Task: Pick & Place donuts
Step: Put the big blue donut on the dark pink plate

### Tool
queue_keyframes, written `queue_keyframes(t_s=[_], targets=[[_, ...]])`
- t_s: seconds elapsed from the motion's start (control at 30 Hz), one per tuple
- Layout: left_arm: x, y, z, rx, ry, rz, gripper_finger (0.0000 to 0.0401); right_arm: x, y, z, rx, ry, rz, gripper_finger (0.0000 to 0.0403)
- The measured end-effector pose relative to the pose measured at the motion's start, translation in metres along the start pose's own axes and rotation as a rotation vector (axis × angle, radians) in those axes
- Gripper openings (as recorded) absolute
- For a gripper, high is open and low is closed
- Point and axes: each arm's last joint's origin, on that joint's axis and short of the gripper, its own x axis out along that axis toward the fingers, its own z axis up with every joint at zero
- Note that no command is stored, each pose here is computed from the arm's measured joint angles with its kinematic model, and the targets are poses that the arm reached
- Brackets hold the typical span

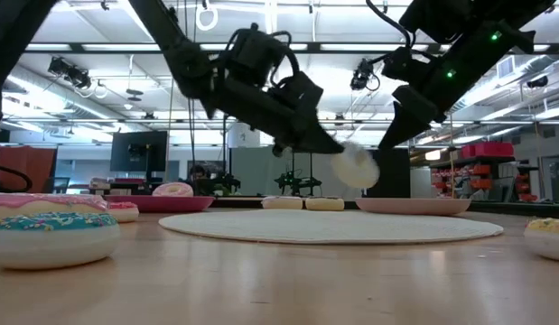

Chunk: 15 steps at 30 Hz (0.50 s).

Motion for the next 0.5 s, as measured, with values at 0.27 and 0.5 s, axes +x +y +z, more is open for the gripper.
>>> queue_keyframes(t_s=[0.27, 0.5], targets=[[-0.062, -0.004, 0.025, 0.035, 0.252, 0.310, 0.0008, -0.001, 0.000, 0.003, 0.006, -0.054, -0.079, 0.0224], [-0.137, 0.014, 0.025, -0.080, 0.428, 0.680, 0.0008, 0.006, 0.002, -0.006, -0.050, -0.129, -0.073, 0.0251]])
